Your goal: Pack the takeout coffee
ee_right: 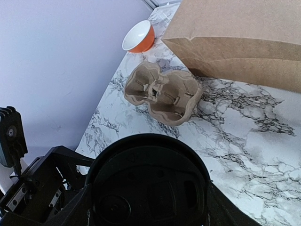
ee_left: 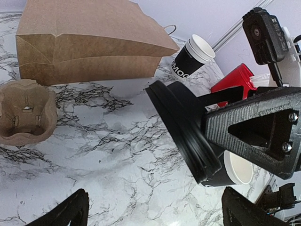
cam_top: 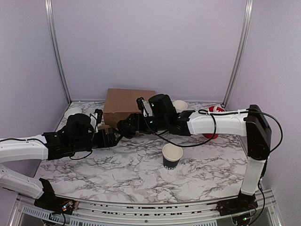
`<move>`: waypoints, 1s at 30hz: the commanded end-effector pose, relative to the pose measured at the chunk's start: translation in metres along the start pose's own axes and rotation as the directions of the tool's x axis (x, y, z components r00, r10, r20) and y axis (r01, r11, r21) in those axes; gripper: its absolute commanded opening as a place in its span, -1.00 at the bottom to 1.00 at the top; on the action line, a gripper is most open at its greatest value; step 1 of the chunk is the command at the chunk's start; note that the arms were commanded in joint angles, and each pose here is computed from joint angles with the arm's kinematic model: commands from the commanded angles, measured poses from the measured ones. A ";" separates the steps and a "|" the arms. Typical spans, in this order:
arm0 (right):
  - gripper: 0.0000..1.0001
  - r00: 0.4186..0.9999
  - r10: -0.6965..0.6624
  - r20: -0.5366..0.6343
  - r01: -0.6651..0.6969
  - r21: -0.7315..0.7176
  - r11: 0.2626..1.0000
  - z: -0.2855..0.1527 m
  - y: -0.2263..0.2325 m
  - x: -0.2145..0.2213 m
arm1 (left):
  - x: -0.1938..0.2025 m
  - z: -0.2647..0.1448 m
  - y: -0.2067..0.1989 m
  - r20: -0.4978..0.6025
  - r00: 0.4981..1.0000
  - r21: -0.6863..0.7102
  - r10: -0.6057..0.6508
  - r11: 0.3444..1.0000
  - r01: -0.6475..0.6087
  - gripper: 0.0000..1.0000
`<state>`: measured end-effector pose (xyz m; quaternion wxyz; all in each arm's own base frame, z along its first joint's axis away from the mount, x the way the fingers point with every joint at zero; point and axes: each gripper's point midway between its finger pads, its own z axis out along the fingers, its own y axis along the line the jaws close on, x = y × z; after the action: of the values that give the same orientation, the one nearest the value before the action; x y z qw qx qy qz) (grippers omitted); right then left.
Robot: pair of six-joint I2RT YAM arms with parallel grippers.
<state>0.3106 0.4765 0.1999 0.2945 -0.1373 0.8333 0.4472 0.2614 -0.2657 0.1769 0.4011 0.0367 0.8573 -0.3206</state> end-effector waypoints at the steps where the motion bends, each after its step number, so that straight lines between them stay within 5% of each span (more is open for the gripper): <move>1: 0.25 0.999 0.000 0.036 0.001 -0.051 0.999 0.002 0.019 -0.013 | -0.011 -0.001 -0.007 0.042 0.999 0.013 0.002 1.000 -0.002 0.98; 30: 0.24 0.999 0.036 0.029 -0.032 -0.125 0.992 -0.020 0.031 0.004 | -0.021 0.017 0.022 0.097 0.991 -0.103 -0.091 0.990 0.101 0.99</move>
<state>0.3016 0.4703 0.1828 0.2799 -0.1198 0.8356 0.4572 0.2798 -0.2574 0.1662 0.4131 -0.0104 0.8617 -0.2945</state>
